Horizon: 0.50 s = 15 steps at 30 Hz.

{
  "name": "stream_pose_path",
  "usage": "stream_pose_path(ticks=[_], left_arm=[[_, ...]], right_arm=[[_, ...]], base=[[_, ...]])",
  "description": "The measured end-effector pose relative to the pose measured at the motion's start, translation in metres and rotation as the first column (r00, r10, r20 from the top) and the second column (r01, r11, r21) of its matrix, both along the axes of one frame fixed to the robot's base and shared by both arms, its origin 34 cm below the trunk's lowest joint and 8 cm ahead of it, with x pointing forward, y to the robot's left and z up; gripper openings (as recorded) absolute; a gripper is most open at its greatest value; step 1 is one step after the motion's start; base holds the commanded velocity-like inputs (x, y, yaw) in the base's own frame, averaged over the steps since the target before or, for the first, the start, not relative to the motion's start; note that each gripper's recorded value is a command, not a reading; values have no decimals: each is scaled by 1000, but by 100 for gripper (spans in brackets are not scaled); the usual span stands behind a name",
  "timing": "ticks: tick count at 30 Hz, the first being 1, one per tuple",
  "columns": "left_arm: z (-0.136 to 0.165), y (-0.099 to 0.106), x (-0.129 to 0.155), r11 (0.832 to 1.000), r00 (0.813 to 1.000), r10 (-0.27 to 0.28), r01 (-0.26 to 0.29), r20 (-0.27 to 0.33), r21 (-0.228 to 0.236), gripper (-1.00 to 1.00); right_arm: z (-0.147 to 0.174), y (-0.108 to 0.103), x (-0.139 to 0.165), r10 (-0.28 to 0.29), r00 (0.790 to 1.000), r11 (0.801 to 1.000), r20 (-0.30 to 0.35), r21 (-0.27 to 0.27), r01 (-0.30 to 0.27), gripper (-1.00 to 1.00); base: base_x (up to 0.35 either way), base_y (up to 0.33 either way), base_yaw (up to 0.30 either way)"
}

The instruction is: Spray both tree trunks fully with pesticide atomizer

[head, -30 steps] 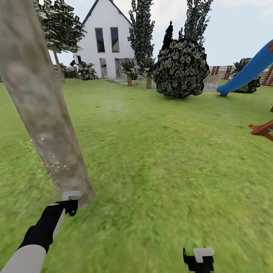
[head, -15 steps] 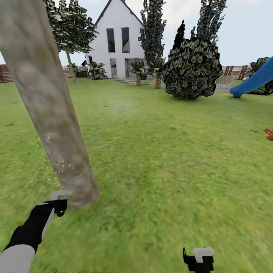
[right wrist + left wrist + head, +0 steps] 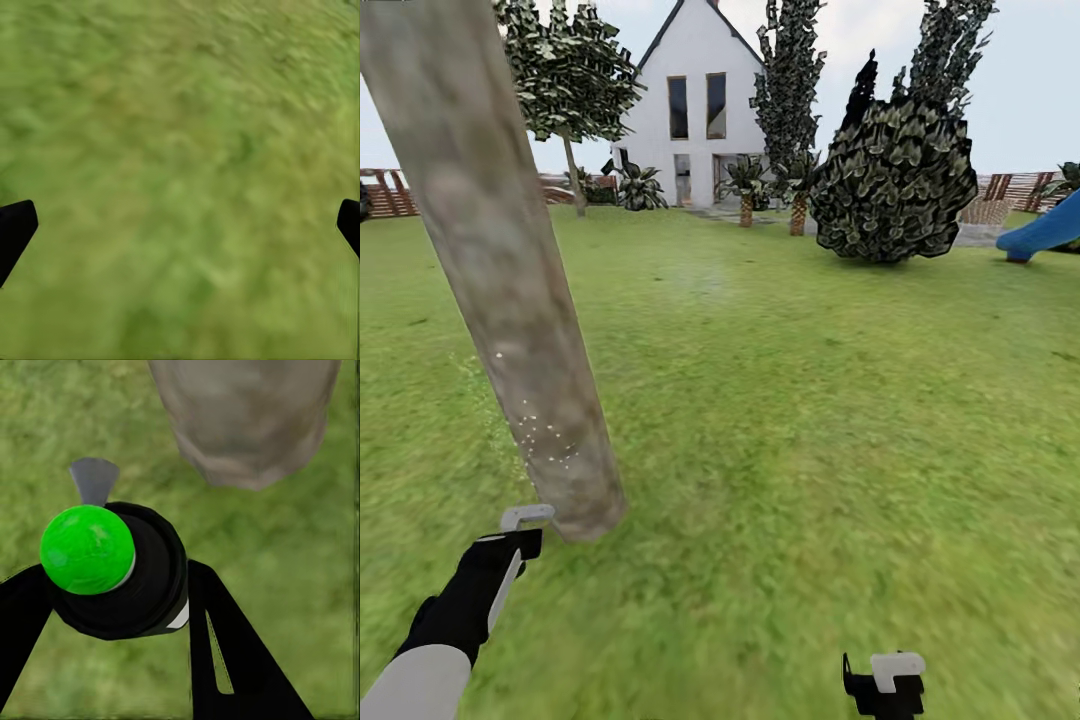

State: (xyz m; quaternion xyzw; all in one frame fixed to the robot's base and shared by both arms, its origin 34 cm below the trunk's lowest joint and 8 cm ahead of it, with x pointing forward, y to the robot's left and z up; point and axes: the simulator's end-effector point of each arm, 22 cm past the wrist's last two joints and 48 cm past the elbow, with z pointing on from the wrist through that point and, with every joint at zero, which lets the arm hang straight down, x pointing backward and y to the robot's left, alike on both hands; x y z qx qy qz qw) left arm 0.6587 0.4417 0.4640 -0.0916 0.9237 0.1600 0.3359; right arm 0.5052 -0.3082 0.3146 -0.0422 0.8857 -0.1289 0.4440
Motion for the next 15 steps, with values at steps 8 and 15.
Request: stream_pose_path(ticks=[8,15], left_arm=[[0,-2,0,1000,1000,-3,3,-1,0,-100],[0,1,0,1000,1000,2,-2,1,0,-100]], right_arm=[[0,0,0,0,1000,1000,0,0,0,100],[0,0,0,1,1000,1000,0,0,-1,100]], base=[[0,-268,4],[0,-273,50]])
